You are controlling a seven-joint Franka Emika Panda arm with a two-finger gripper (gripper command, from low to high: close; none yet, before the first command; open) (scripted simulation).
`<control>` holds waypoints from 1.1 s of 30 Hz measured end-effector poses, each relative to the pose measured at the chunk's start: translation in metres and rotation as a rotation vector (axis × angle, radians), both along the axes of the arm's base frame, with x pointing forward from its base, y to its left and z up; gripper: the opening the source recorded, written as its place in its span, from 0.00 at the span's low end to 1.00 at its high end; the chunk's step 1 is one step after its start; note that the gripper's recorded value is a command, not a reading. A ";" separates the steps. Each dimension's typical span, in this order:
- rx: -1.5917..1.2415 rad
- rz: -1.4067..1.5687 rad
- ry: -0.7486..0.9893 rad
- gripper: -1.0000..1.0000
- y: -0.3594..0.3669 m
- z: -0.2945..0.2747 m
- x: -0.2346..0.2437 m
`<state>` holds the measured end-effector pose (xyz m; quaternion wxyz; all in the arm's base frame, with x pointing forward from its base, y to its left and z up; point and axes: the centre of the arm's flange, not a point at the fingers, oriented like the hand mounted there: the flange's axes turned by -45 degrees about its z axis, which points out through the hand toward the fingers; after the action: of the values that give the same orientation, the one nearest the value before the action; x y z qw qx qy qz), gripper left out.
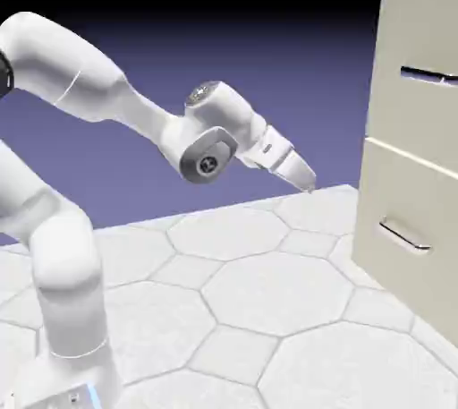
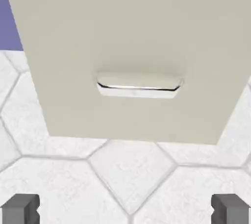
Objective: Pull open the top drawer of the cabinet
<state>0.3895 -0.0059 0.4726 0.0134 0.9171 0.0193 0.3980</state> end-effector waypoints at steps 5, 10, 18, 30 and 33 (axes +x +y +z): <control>-0.036 -0.059 -0.091 0.50 -0.038 0.058 -0.007; -0.086 -0.094 -0.184 0.50 -0.063 0.113 -0.024; -0.209 -0.100 -0.335 0.50 -0.072 0.188 -0.055; -0.519 -0.002 -0.529 0.50 -0.024 0.259 -0.065; -0.618 0.041 -0.564 0.50 -0.006 0.266 -0.054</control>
<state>0.3355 -0.0121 0.7387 0.2848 0.7246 0.1515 0.6090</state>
